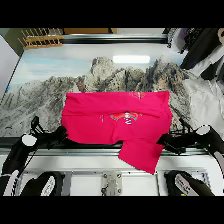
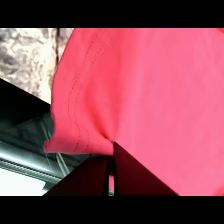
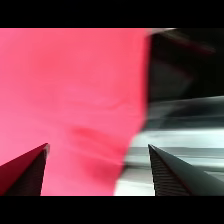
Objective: Fold the clothes and pants, and hang the long-sleeved shirts on hangers.
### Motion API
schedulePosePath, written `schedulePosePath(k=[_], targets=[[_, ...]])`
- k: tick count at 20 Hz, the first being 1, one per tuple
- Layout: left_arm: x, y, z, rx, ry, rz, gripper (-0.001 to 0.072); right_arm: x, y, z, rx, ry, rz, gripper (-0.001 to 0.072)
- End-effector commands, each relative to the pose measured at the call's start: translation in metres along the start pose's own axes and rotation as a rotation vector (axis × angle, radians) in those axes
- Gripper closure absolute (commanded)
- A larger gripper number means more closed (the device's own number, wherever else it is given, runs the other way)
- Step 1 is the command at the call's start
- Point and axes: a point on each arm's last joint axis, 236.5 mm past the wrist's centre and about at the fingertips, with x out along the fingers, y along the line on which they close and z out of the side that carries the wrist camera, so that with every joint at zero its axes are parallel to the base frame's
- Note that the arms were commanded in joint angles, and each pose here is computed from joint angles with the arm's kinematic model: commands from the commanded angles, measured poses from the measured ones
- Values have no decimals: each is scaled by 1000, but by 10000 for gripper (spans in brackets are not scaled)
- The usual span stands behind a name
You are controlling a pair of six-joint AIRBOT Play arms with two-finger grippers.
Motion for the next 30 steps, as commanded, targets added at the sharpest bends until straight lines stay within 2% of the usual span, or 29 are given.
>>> schedulePosePath(k=[1,5,9,11,16,20,25,30], targets=[[6,5,-4,-14,30,18,700,17,14,-4,-53,29,-1,39],[7,6,-5,-16,35,21,700,23,22,-13,-73,65,-8,50],[7,6,-5,-16,37,22,700,19,23,-28,-110,129,0,551],[5,7,-7,1,49,31,700,11,23,-25,-139,116,-19,702],[-19,5,-14,130,143,93,700,-34,21,-13,-235,41,-127,703],[-51,-18,-9,195,83,40,701,-77,30,3,-281,-39,-188,703],[-73,-53,29,237,-7,-2,701,-124,65,60,-320,-228,-175,704],[-48,-86,82,291,3,0,700,-141,85,127,-322,-346,-164,704]])
